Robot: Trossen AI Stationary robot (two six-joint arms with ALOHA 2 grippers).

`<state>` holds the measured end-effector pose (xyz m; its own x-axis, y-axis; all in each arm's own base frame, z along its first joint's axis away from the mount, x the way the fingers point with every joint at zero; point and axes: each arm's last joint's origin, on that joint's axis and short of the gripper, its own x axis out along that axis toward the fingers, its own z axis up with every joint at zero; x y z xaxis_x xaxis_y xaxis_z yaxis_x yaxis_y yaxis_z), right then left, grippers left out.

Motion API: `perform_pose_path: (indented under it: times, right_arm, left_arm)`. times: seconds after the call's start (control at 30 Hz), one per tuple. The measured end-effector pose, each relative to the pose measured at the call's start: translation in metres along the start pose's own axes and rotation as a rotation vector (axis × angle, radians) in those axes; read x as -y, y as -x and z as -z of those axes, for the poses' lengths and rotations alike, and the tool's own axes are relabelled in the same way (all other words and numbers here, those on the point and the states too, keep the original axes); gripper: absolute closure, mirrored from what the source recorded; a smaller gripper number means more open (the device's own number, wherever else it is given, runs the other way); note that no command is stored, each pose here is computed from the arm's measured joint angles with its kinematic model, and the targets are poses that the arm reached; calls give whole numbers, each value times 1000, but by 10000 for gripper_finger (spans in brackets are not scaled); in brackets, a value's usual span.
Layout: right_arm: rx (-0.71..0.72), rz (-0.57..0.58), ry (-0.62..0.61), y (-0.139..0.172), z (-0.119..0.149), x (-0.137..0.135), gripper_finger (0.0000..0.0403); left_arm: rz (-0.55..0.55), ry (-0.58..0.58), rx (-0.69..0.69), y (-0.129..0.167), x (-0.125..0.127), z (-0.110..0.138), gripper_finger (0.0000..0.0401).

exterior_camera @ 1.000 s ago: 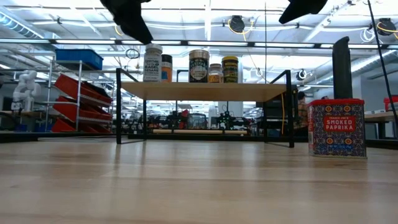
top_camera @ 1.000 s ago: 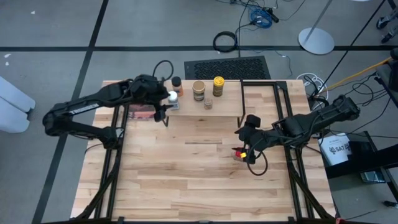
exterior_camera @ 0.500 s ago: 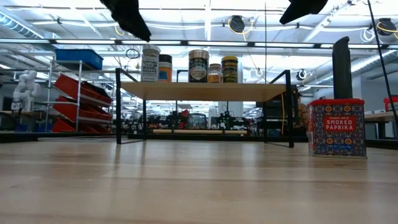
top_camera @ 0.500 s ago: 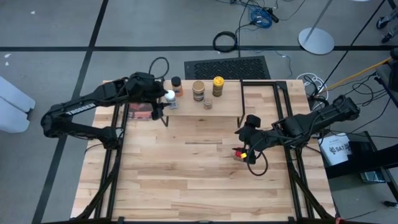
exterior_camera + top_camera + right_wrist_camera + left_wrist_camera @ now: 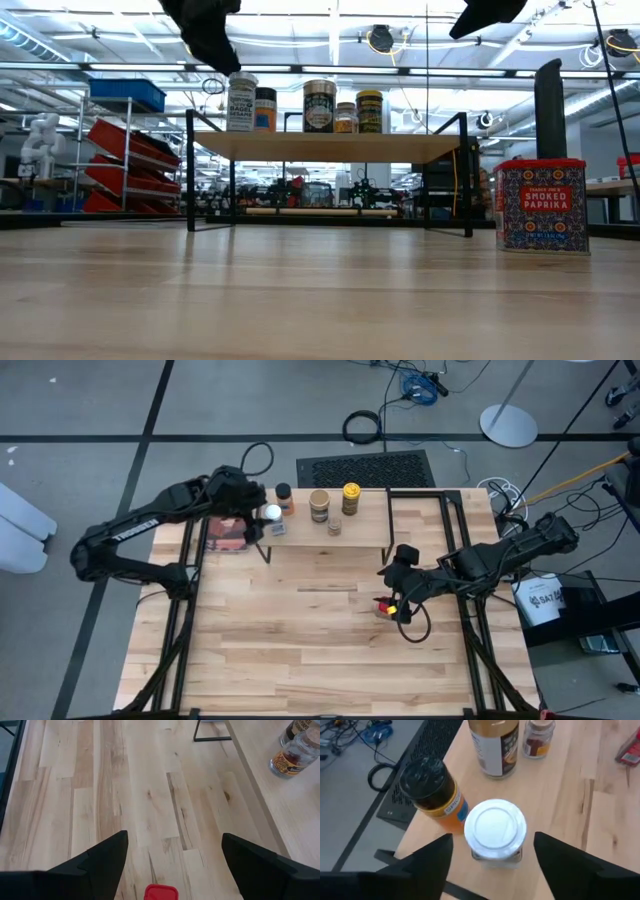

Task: Shelf spices
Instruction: Remove the white seasoning bottle from the shelf

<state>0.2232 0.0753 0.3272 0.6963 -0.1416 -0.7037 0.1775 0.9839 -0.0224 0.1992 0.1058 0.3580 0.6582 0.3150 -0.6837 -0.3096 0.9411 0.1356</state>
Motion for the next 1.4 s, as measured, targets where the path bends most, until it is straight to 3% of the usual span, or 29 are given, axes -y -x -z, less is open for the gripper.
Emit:
perform_pose_path:
  times: [0.2,0.3,0.6,0.93,1.4]
  right_arm:
    - [0,0,0,0,0,0,92]
    - [0,0,6,0,0,0,92]
    - [0,0,12,0,0,0,92]
    - [-20,8,18,0,2,1,92]
    - [-20,8,12,0,2,1,92]
  left_arm:
    - [-13,-5,-14,-9,-2,-2,22]
    - [-10,-4,-42,-18,-2,-2,5]
    - [17,-18,-127,-47,-3,-1,8]
    - [53,-17,-73,-31,-1,-1,10]
    - [56,-16,-84,-33,-1,-1,84]
